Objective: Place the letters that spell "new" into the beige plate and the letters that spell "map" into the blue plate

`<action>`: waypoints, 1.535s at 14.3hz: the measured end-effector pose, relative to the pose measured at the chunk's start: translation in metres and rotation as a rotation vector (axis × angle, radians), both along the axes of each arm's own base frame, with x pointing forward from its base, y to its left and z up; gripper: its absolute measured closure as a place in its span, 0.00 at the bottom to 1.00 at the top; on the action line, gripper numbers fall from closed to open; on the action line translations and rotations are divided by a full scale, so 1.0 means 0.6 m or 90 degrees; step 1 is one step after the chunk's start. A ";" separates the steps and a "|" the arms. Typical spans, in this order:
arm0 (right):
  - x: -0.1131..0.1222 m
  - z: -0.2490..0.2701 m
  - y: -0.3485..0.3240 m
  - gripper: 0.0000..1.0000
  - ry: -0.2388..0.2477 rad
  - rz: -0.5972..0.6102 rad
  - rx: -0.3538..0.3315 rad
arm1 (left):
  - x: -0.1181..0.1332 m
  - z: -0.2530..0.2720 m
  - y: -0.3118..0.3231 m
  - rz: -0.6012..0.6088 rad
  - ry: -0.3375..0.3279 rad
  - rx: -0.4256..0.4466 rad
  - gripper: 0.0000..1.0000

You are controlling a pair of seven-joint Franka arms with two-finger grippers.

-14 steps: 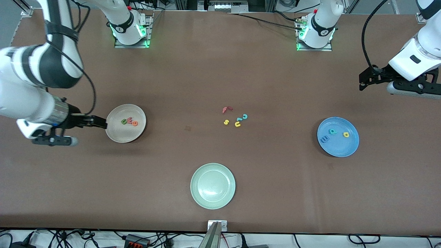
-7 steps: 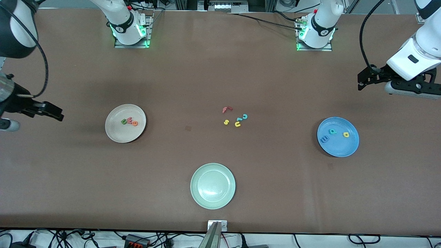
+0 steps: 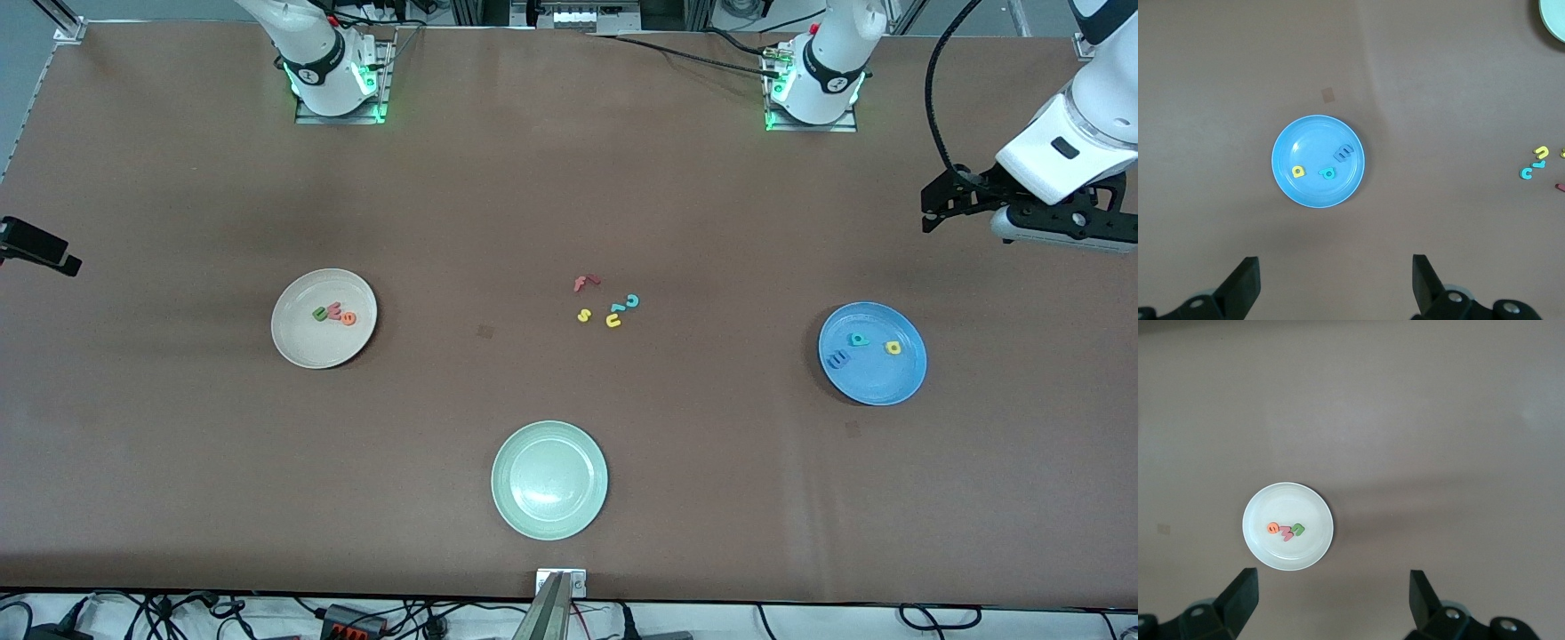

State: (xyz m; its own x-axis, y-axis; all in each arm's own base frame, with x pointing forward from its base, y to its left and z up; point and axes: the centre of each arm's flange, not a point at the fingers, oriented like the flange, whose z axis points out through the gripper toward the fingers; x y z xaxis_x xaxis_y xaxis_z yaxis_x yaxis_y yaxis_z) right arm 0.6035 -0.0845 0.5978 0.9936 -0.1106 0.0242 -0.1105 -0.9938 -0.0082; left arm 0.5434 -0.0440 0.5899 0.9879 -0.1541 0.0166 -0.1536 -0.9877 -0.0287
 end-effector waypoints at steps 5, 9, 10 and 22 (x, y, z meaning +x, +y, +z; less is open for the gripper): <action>-0.001 -0.001 0.019 0.00 0.007 0.006 -0.004 | 0.000 0.000 0.000 0.000 0.001 0.000 0.00; -0.026 -0.016 0.019 0.00 0.028 -0.001 -0.003 | 0.000 0.000 0.000 0.000 0.001 0.000 0.00; -0.032 -0.018 0.018 0.00 0.032 -0.001 -0.007 | 0.000 0.000 0.000 0.000 0.001 0.000 0.00; -0.078 -0.040 0.032 0.00 0.023 0.013 -0.021 | -0.001 0.000 0.000 0.000 0.002 0.000 0.00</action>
State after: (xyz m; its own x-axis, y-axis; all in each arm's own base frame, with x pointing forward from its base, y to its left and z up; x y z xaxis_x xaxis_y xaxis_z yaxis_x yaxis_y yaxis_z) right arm 0.5568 -0.0653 0.5741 0.9959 -0.0900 -0.0085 -0.0898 -0.9956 0.0275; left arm 0.5430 -0.0441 0.5897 0.9880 -0.1542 0.0130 -0.1538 -0.9877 -0.0285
